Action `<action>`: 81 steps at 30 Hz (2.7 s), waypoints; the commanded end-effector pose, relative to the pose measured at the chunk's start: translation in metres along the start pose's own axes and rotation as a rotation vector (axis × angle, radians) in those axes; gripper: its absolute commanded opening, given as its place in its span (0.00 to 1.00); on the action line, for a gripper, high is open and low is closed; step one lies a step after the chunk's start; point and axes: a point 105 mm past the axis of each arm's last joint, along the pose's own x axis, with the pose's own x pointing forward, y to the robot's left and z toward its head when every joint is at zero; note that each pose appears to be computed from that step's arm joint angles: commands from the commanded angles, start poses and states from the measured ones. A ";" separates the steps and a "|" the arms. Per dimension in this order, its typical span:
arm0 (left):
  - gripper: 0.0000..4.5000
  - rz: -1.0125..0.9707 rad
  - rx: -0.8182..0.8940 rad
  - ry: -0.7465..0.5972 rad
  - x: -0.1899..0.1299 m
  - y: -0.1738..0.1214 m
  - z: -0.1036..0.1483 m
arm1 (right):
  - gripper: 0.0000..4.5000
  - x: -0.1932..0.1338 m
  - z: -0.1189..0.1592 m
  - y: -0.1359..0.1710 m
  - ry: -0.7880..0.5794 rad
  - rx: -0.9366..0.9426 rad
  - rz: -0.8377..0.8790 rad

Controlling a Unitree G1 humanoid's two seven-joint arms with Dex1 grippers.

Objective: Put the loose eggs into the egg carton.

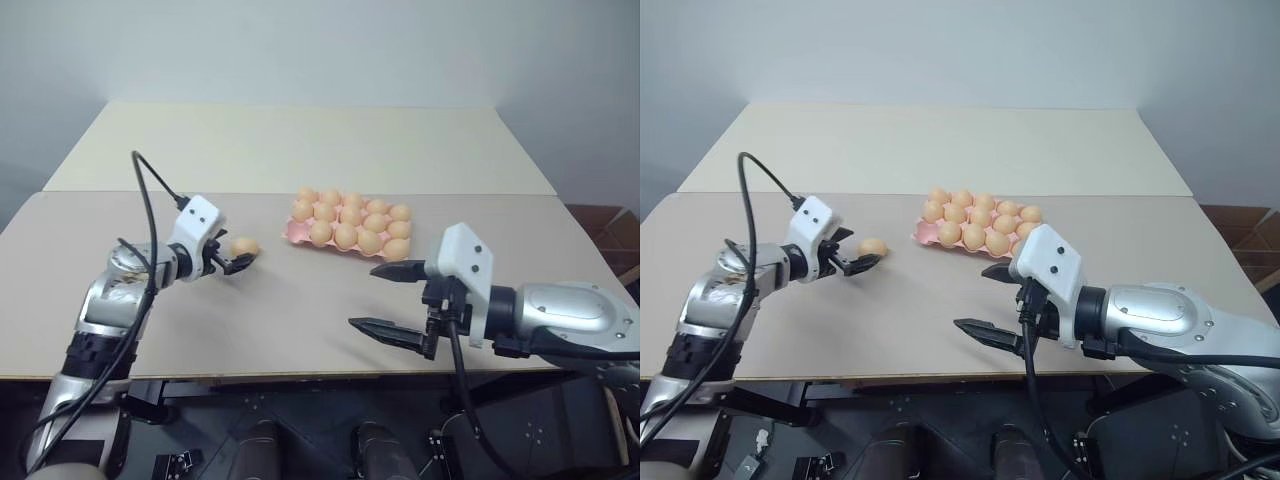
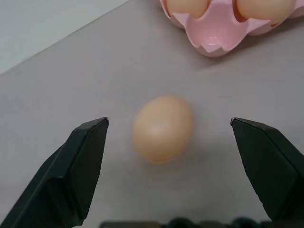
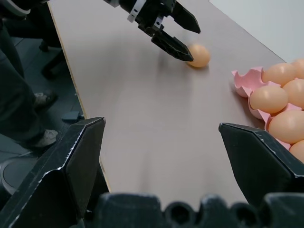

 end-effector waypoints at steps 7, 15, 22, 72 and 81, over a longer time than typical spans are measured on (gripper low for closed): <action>0.99 -0.008 0.047 -0.011 0.010 0.004 0.008 | 1.00 -0.006 0.006 -0.002 -0.020 -0.091 -0.010; 0.99 -0.019 0.027 0.020 0.017 0.003 -0.003 | 1.00 -0.006 0.008 -0.006 -0.017 -0.104 -0.018; 0.99 -0.022 0.019 0.025 0.020 0.001 -0.006 | 1.00 -0.006 0.010 -0.008 -0.019 -0.105 -0.021; 0.98 -0.095 0.167 -0.189 0.093 -0.035 0.077 | 1.00 -0.025 0.014 -0.028 0.000 -0.081 -0.142; 0.98 -0.074 0.156 -0.241 0.065 -0.020 0.085 | 1.00 -0.023 0.016 -0.027 -0.021 -0.071 -0.143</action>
